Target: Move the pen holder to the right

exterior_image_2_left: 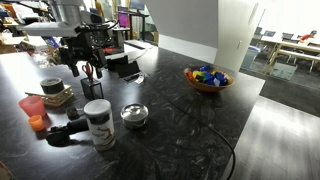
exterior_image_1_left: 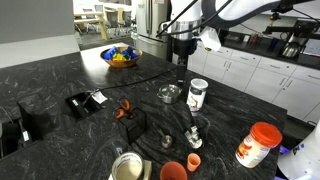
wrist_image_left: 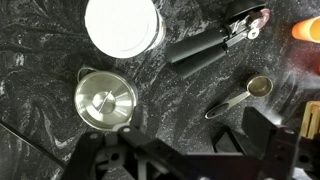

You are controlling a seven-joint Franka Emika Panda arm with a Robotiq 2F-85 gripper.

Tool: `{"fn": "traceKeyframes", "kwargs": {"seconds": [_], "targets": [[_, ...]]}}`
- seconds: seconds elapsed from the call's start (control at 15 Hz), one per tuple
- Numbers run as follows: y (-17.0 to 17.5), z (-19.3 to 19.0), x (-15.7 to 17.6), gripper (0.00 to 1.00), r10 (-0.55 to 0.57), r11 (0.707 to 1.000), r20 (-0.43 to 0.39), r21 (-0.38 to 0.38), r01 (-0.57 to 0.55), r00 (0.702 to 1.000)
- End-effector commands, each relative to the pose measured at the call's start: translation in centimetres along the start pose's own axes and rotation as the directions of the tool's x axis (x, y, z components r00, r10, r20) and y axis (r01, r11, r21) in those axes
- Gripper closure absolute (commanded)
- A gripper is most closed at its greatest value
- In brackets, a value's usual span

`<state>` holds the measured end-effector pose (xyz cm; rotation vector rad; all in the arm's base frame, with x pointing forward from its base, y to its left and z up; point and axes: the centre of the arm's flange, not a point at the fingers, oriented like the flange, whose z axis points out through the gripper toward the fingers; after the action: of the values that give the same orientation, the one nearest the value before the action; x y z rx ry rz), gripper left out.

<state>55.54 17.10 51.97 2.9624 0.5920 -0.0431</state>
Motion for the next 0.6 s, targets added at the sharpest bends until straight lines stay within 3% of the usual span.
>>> {"fn": "traceKeyframes", "kwargs": {"seconds": [0.0, 0.2, 0.53], "targets": [[-0.6, 0.2, 1.1, 0.00, -0.039, 0.999, -0.078, 0.016, 0.041, 0.996], [-2.0, 1.1, 3.5, 0.00, -0.155, 0.988, -0.170, -0.006, 0.157, 0.973], [-4.9, 4.3, 7.3, 0.00, -0.394, 0.909, -0.277, 0.023, 0.416, 0.876]]}}
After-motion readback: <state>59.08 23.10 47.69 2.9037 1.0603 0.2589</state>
